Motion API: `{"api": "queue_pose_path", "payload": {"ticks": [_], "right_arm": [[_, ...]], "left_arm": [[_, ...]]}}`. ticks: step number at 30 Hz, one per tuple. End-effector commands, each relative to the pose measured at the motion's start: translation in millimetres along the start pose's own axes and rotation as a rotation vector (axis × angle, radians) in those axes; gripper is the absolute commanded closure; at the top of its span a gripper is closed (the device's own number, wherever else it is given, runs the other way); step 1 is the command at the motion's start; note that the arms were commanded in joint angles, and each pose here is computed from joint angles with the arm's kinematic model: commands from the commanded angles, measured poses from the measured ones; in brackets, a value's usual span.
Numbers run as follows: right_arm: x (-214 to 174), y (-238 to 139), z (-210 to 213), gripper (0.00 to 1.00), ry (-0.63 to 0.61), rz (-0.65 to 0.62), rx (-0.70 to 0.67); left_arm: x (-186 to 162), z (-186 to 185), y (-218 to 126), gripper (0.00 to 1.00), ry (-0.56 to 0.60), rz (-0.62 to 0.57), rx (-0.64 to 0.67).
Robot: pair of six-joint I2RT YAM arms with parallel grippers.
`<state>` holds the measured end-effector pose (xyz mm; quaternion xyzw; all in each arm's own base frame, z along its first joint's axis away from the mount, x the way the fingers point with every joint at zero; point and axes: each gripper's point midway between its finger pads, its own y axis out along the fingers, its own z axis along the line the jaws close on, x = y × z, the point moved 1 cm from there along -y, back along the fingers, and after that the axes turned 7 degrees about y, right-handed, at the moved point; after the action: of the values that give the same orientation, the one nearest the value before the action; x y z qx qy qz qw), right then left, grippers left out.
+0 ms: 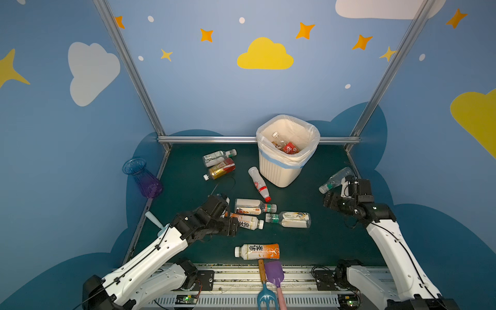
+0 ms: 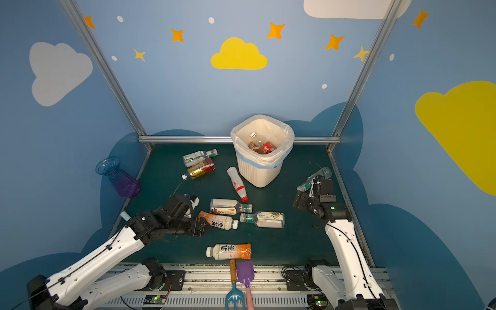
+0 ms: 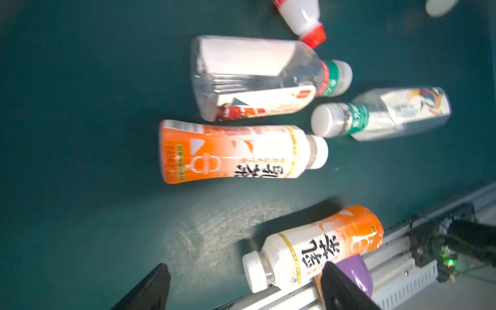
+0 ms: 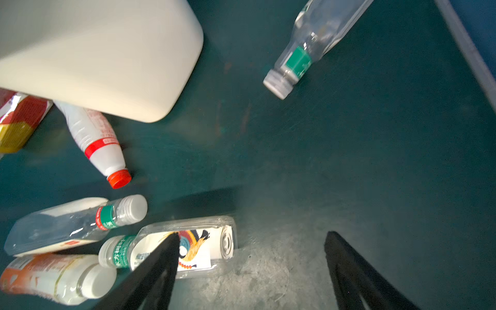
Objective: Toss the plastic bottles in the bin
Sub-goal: 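Withdraw the right arm while the left arm reaches toward the near bottles, then lower the left gripper around the orange milk-tea bottle and close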
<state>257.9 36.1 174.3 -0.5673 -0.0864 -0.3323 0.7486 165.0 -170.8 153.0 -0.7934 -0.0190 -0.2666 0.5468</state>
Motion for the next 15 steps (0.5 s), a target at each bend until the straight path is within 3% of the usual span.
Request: {"api": "queue_pose_path", "payload": {"ticks": [1,9,15], "right_arm": [[-5.4,4.3,20.0,0.18,0.019,0.019,0.134],[-22.7,14.8,29.3,0.22,0.028,0.068,0.196],[-26.7,12.8,33.1,0.22,0.019,0.063,0.217]], "left_arm": [[2.5,-33.7,-1.0,0.12,0.186,0.021,-0.066],[-12.7,-87.3,23.3,0.11,0.651,0.102,0.033],[-21.7,-105.9,53.8,0.11,0.801,0.222,0.049]]}}
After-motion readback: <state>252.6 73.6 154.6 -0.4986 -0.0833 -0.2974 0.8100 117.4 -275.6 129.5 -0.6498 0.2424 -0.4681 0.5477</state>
